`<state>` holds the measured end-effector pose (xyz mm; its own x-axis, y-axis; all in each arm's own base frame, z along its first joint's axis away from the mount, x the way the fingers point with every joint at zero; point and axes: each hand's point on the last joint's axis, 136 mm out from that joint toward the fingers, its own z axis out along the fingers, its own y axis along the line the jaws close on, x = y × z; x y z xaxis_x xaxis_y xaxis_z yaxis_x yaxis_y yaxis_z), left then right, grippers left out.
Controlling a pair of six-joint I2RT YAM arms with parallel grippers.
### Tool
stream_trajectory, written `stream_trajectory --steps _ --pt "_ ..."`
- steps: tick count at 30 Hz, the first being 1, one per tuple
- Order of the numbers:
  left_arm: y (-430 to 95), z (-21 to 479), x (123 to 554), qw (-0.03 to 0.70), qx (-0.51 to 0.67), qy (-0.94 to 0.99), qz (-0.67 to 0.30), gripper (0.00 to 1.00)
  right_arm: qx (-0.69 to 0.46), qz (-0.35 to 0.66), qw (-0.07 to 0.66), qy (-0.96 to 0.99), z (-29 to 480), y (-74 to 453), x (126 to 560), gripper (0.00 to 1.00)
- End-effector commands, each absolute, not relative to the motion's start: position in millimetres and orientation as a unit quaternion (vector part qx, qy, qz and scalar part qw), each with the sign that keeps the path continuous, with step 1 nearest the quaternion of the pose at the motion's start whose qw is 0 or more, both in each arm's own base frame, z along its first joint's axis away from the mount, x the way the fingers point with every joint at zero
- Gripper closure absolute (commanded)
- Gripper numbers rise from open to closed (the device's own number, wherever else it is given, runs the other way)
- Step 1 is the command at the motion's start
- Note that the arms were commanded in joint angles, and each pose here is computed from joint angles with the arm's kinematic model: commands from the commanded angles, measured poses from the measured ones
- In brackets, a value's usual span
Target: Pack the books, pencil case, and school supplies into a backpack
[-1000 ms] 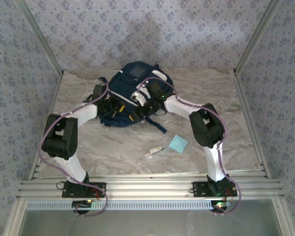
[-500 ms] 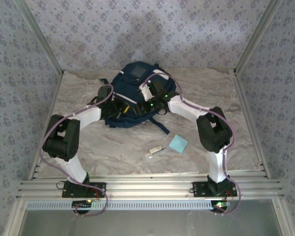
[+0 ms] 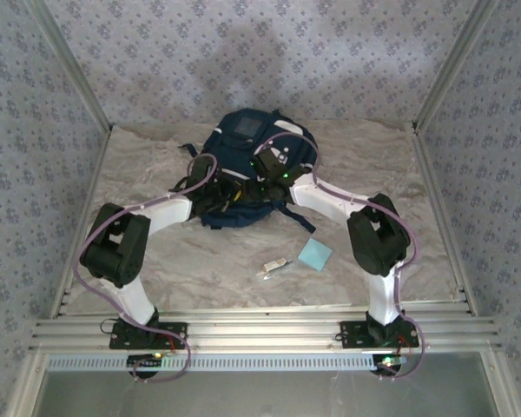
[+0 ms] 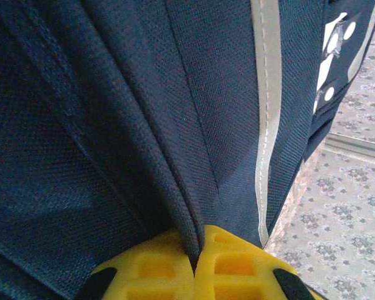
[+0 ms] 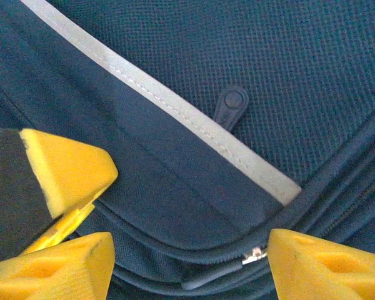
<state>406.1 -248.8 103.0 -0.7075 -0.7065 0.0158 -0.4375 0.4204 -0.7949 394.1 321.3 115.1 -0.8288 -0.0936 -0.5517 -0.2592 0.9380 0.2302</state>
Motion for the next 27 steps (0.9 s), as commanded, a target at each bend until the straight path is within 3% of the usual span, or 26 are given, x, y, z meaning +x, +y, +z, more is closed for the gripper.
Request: stream_trajectory --steps 1,15,27 --pt "-267 142 425 0.201 -0.319 0.797 -0.471 1.00 -0.062 0.116 0.279 0.951 122 300 382 0.32" --pt "-274 150 422 0.200 -0.316 0.790 -0.486 1.00 -0.061 0.169 0.274 0.945 106 314 387 0.42" --pt "-278 158 420 0.203 -0.314 0.785 -0.495 1.00 -0.035 0.097 0.259 0.960 73 293 392 0.53"
